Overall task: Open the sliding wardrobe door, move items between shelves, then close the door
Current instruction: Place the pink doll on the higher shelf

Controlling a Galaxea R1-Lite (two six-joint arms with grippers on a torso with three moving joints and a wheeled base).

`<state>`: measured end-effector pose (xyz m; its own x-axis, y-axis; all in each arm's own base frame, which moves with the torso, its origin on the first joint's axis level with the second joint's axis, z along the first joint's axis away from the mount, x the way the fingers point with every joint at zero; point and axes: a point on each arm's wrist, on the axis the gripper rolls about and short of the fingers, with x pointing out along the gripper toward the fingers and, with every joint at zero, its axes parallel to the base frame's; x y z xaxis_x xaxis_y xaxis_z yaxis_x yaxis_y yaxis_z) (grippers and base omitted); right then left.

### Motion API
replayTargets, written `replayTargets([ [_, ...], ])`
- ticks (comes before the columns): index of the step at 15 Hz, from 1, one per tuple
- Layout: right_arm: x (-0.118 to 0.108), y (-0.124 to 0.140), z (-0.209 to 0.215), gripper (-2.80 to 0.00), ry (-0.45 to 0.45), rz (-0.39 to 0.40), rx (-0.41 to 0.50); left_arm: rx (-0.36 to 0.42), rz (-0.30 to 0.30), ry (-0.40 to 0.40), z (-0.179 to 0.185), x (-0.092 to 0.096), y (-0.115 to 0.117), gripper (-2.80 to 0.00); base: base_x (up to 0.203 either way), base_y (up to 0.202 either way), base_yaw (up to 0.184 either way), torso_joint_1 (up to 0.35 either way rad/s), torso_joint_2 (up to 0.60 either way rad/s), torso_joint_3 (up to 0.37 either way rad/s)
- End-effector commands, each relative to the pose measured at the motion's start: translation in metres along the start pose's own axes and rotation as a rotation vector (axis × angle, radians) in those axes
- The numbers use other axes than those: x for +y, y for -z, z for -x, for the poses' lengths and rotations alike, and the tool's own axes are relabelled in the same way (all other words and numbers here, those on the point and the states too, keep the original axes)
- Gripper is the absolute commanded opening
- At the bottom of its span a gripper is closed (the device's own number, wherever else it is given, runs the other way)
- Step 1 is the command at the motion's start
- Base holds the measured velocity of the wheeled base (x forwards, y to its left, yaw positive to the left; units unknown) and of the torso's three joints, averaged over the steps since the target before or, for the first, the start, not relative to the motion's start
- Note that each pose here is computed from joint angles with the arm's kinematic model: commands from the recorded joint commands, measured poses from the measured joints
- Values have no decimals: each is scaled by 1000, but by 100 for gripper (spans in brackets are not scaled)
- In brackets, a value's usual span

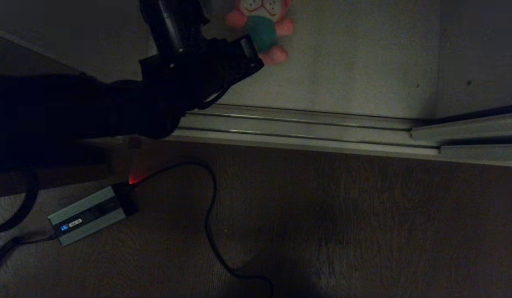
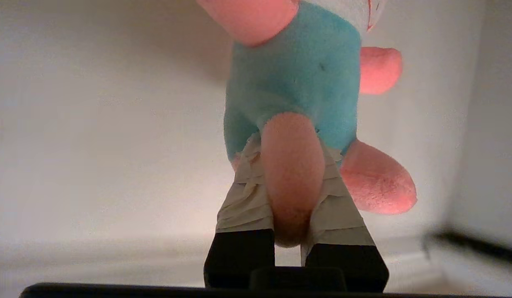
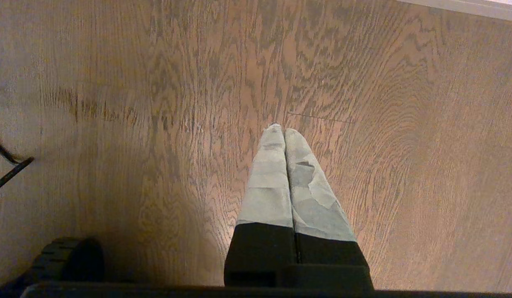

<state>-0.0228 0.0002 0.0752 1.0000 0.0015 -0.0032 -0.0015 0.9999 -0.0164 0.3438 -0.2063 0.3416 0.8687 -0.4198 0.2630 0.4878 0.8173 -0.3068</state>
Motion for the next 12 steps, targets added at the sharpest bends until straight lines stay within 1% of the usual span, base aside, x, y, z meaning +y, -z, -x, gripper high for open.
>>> replayTargets([
  [1,0,1,0,-280,0,0,3,50,6,15,46,-18,-30,-280,0,0,0,0,0,0],
  [3,0,1,0,-280,0,0,1,143,-2,-11,73,-21,-31,-280,0,0,0,0,0,0],
  [5,0,1,0,-280,0,0,3,223,-15,-40,96,-20,-28,-280,0,0,0,0,0,0],
  [7,0,1,0,-280,0,0,1,282,-30,-59,142,-16,-39,-280,0,0,0,0,0,0],
  [8,0,1,0,-280,0,0,1,315,-40,-71,172,-12,-42,-280,0,0,0,0,0,0],
  [10,0,1,0,-280,0,0,3,388,-59,-97,230,-1,-41,-280,0,0,0,0,0,0],
  [12,0,1,0,-280,0,0,3,419,-76,-116,283,8,-45,-280,0,0,0,0,0,0],
])
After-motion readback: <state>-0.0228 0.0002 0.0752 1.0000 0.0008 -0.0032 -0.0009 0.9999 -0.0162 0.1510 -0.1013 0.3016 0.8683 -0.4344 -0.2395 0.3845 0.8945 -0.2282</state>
